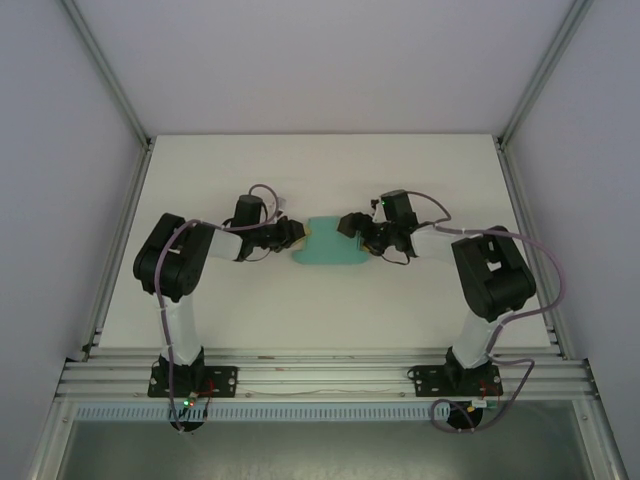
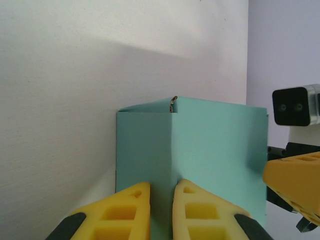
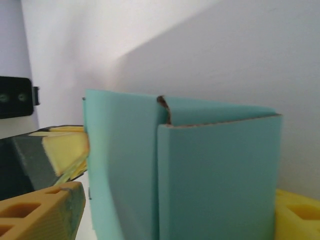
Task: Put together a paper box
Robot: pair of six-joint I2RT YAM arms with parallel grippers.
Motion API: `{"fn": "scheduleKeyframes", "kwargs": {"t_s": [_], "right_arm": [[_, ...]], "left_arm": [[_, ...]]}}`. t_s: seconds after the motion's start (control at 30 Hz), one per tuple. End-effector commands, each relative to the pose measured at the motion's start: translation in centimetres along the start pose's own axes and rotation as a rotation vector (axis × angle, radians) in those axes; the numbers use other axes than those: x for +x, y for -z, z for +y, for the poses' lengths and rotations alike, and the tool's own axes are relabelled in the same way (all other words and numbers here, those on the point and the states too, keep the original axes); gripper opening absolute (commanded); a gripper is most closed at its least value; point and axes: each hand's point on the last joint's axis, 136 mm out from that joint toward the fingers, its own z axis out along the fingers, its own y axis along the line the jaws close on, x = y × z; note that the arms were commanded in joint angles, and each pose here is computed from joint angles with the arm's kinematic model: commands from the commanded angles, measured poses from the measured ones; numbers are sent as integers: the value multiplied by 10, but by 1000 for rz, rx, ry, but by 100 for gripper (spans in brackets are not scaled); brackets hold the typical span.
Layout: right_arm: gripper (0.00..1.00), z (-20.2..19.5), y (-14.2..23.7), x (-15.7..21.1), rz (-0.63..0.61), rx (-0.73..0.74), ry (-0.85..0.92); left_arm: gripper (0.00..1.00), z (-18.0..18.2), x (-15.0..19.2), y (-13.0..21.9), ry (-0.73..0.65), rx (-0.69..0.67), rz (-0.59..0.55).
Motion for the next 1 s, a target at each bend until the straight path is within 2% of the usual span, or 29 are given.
{"fn": "scheduleKeyframes", "kwargs": {"t_s": [0.0, 0.07, 0.17, 0.23, 0.27, 0.3, 0.33, 0.37, 0.4, 0.53, 0.63, 0.77, 0.8, 0.87, 0.97], "right_arm": [[72, 33, 0, -10, -3, -146, 21], [63, 40, 1, -11, -2, -183, 16], [56, 48, 5, -12, -7, -216, 10], [55, 49, 8, -12, -10, -202, 3], [54, 48, 10, -11, -12, -187, -3], [53, 47, 13, -11, -15, -172, -11], [52, 46, 16, -11, -18, -158, -13], [52, 47, 19, -10, -19, -151, -11], [52, 47, 24, -9, -25, -139, -19], [46, 45, 42, -8, -54, -67, -76], [46, 52, 55, -5, -54, -64, -170], [44, 54, 64, 7, 33, -24, -364], [44, 53, 66, 11, 58, -8, -405], [44, 52, 68, 18, 114, 26, -477], [43, 57, 69, 24, 186, 38, -517]], "left_arm": [[11, 45, 25, -3, 77, -137, 64], [14, 38, 20, -2, 49, -125, 52], [24, 23, 10, 3, -3, -106, 25], [35, 10, 2, 7, -46, -100, -1], [46, 4, -4, 9, -68, -96, -16], [64, -9, -11, 16, -108, -90, -42], [74, -16, -16, 21, -139, -98, -68], [92, -22, -22, 26, -172, -114, -95], [100, -30, -28, 34, -213, -134, -124], [100, -61, -43, 65, -408, -211, -222], [100, -91, -34, 80, -656, -260, -260], [100, -139, 22, 80, -1143, -267, -198], [100, -148, 34, 81, -1221, -251, -183], [100, -164, 51, 87, -1321, -186, -164], [100, -176, 71, 92, -1396, -129, -96]]}}
